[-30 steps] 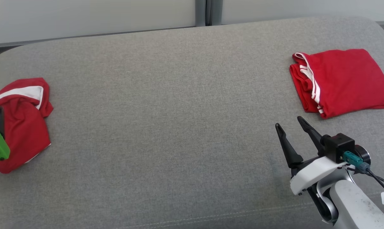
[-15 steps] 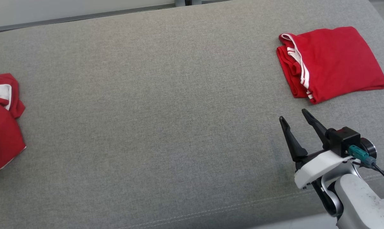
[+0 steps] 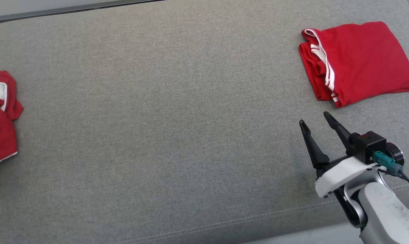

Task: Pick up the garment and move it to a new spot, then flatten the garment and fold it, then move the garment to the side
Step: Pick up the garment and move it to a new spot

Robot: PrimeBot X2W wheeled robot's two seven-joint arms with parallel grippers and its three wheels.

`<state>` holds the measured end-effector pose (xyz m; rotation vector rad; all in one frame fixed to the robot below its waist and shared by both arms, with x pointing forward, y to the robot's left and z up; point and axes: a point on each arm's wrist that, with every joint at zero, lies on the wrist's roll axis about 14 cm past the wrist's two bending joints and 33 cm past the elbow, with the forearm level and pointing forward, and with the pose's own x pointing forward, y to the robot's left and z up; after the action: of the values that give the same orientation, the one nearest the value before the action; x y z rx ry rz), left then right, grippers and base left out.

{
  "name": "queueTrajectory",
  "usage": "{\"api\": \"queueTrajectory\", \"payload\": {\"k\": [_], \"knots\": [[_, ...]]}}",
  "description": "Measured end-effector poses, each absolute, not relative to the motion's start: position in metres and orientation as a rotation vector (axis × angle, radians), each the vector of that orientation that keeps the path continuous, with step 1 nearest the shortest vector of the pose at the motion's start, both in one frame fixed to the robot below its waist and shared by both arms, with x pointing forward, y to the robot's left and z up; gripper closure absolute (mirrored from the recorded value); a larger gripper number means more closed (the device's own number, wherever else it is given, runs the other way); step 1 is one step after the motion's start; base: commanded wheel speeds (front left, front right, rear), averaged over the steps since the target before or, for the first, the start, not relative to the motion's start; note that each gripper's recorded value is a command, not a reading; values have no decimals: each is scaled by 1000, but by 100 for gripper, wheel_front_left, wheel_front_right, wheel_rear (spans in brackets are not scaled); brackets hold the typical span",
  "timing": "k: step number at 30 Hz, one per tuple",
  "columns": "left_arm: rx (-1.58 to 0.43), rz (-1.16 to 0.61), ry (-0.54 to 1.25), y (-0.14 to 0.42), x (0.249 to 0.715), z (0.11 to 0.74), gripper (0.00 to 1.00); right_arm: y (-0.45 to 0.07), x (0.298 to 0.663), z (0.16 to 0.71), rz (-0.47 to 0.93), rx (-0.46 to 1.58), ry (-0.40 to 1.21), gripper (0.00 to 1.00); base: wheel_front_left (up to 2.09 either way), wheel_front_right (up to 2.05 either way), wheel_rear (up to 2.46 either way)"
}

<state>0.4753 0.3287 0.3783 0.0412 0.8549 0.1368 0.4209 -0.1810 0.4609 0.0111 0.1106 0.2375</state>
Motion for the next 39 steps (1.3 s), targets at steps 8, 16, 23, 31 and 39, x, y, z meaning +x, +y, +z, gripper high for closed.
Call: {"api": "queueTrajectory", "payload": {"k": [8, 16, 23, 31, 39], "knots": [[44, 63, 637, 310, 509, 422, 100, -173, 422, 465, 249, 24, 94, 0, 0, 0, 0], [76, -60, 488, 275, 528, 468, 100, -163, 419, 474, 263, 45, 66, 0, 0, 0, 0], [148, -232, 339, 218, 542, 514, 100, -160, 414, 484, 256, 71, 35, 0, 0, 0, 0], [194, -480, 244, 125, 540, 534, 100, -169, 407, 490, 215, 87, 16, 0, 0, 0, 0], [211, -728, 150, 30, 522, 556, 100, -185, 400, 494, 158, 96, 2, 0, 0, 0, 0]]}}
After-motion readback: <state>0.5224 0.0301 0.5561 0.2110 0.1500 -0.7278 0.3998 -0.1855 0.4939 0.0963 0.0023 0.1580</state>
